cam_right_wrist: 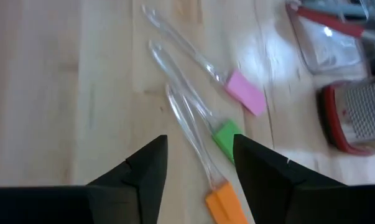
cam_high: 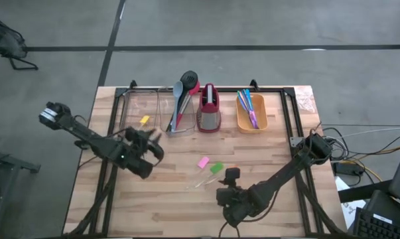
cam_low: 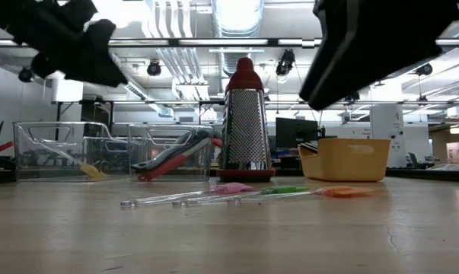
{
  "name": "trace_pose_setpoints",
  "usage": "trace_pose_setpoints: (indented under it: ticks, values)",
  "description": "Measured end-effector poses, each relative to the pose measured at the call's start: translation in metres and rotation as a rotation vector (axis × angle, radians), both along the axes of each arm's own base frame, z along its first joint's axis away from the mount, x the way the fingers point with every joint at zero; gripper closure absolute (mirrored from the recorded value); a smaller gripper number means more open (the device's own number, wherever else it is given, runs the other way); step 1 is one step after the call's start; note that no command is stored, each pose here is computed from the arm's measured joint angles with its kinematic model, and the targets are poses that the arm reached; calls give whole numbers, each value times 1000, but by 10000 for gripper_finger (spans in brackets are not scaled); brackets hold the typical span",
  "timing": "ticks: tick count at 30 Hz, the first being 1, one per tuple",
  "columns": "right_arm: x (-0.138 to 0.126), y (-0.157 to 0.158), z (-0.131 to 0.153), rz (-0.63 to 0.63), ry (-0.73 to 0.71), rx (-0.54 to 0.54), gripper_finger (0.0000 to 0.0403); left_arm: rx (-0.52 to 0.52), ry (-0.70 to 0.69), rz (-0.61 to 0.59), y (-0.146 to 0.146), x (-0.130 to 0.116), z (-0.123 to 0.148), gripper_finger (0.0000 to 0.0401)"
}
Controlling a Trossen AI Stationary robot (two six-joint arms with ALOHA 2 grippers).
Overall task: Pick & Place Kitchen Items
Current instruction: Put the orange spatula into the left transparent bin
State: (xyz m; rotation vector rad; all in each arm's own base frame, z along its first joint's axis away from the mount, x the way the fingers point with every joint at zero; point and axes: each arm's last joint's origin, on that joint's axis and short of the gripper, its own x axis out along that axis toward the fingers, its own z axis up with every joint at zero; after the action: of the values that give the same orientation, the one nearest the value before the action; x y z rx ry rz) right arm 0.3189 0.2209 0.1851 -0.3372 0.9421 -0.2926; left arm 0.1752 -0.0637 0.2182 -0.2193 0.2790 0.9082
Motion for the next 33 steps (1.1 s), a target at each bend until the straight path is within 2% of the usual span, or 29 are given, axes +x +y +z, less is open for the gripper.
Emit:
trace_pose_setpoints:
  ticks: [3, 7, 13, 16, 21, 25, 30, 33]
  values:
    - [-2, -3, -4, 0, 32, 3, 216, 10, -75, -129, -19, 10, 6, 240]
    - [-6, -9, -7, 9, 76, 69, 223, 35, -167, -276, -44, 16, 14, 240]
    - [-20, -21, -5, 14, 75, 73, 248, 127, -146, -470, -72, 24, 11, 240]
    - [-28, -30, 3, 22, 52, 126, 263, 116, -153, -498, -80, 30, 2, 240]
    - [-40, -46, 13, 91, 14, 291, 289, 139, -126, -512, -90, 42, -16, 240]
    - [-51, -73, 20, 112, -14, 379, 310, 159, -120, -542, -99, 51, -24, 240]
    - [-65, -108, 25, 37, -58, 405, 334, 151, -129, -634, -111, 59, -27, 240]
    - [-71, -118, 25, -68, -113, 482, 345, 139, -122, -666, -114, 61, -31, 240]
